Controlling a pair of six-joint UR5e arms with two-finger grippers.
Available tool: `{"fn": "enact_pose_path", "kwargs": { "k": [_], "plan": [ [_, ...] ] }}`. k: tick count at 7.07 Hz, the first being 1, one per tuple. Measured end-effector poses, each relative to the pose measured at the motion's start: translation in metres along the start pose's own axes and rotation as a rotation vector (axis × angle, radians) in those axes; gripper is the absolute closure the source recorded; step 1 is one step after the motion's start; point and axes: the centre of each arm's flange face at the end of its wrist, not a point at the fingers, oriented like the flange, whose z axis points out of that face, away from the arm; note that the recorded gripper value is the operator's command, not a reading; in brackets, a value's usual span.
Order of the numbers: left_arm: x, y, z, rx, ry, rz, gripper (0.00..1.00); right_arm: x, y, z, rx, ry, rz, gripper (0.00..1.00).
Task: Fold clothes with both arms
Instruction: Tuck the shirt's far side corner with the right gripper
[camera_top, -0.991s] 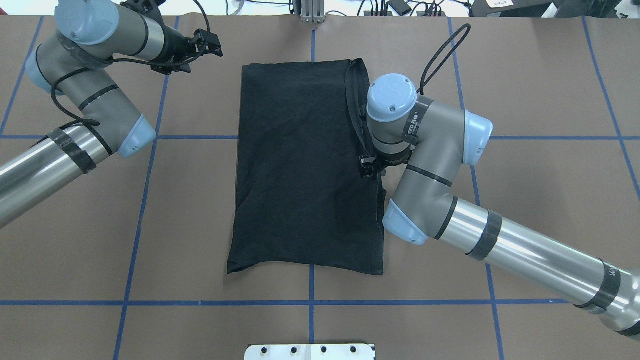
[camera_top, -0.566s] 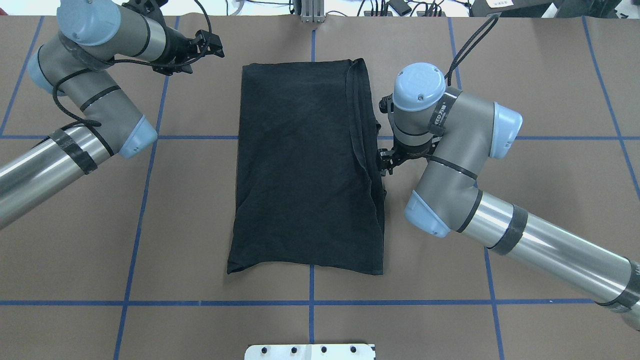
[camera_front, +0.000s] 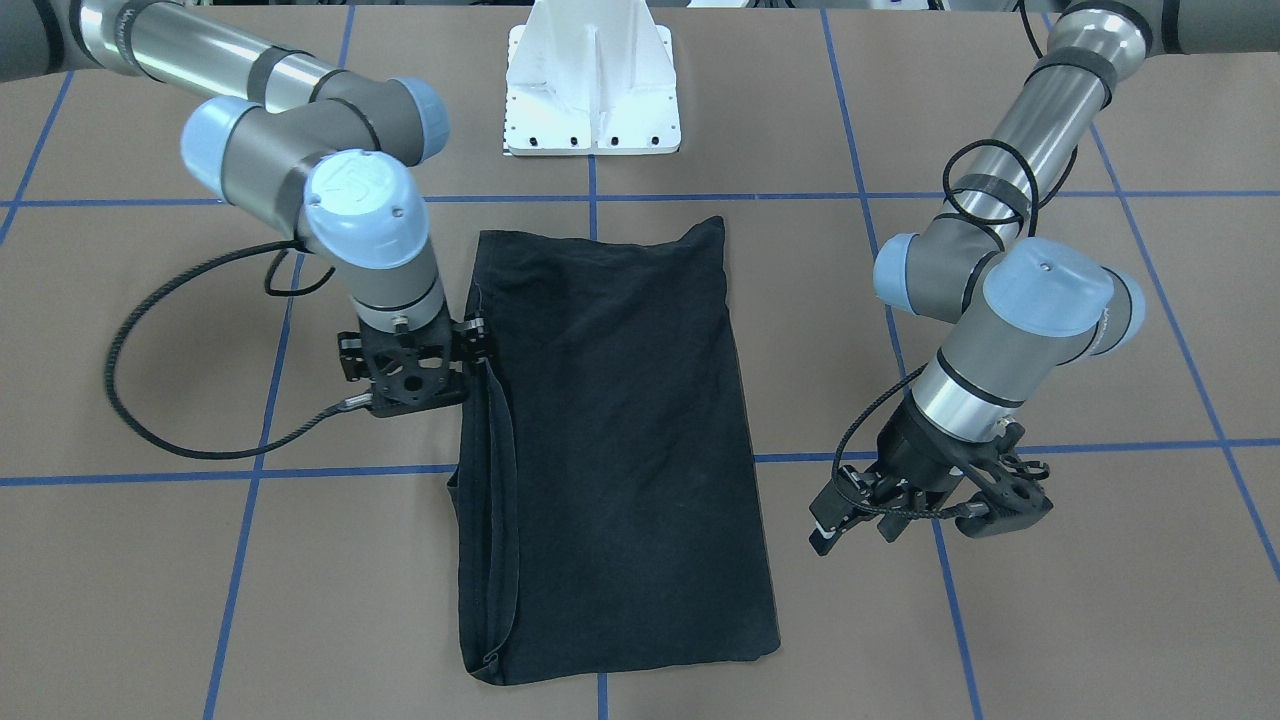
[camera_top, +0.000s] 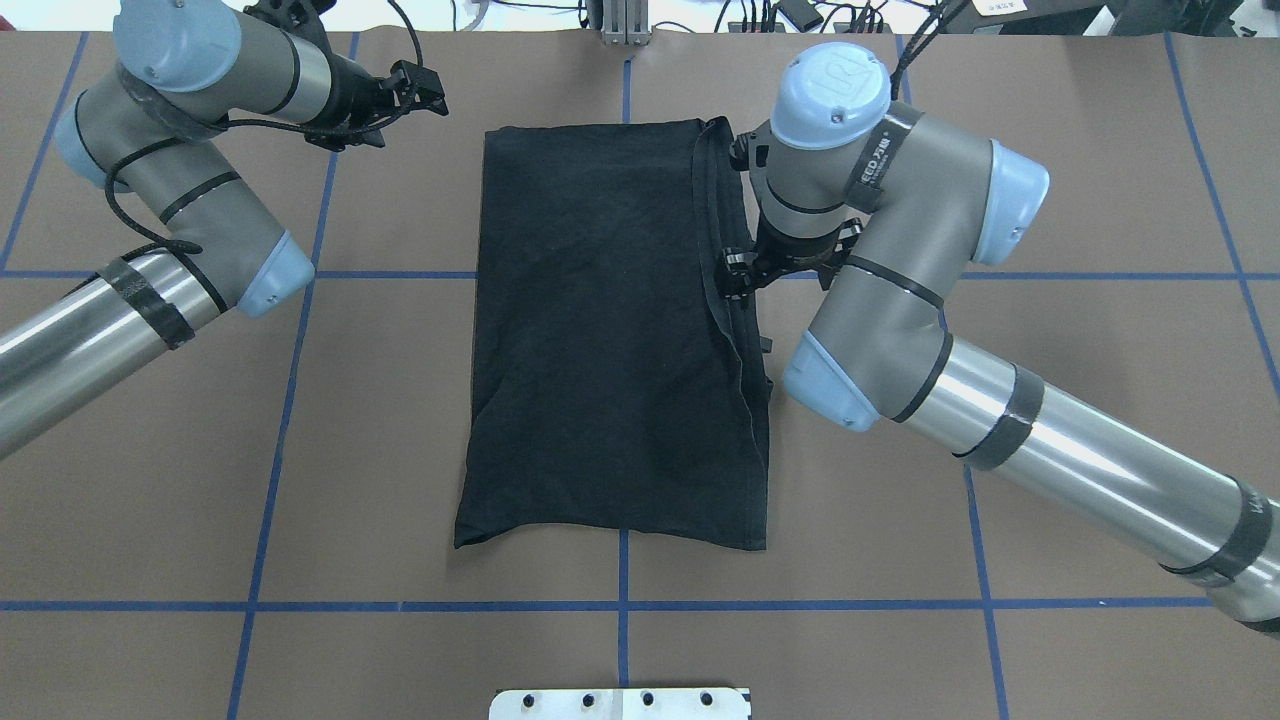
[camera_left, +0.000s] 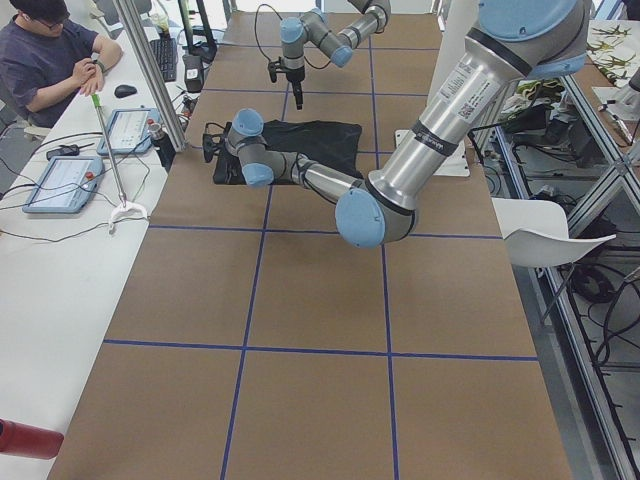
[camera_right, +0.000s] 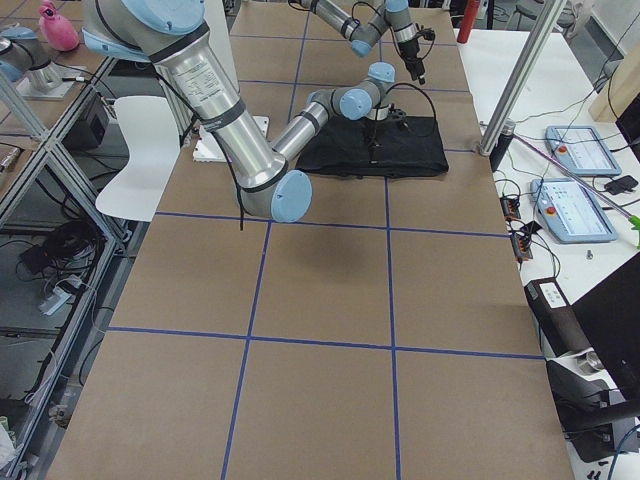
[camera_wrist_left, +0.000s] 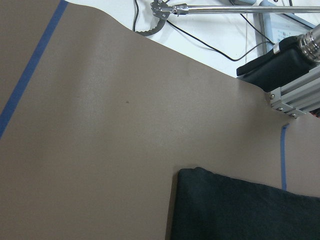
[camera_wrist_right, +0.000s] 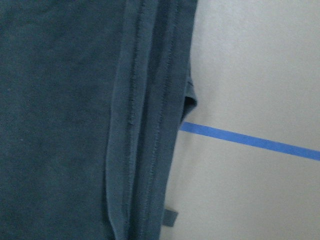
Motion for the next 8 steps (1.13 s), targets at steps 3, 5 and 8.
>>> {"fn": "enact_pose_path", "kwargs": {
  "k": [3,5,8],
  "plan": [
    [0.013,0.002,-0.013,0.009,0.035,0.021,0.00,-0.042,-0.024,0.048,0.028,-0.008,-0.044,0.00],
    [0.026,0.004,-0.025,0.019,0.076,0.038,0.00,-0.032,-0.030,0.082,0.022,0.027,-0.043,0.00],
    [0.035,0.006,-0.033,0.023,0.101,0.047,0.00,-0.008,-0.044,0.086,0.025,0.061,-0.028,0.00]
  ]
}}
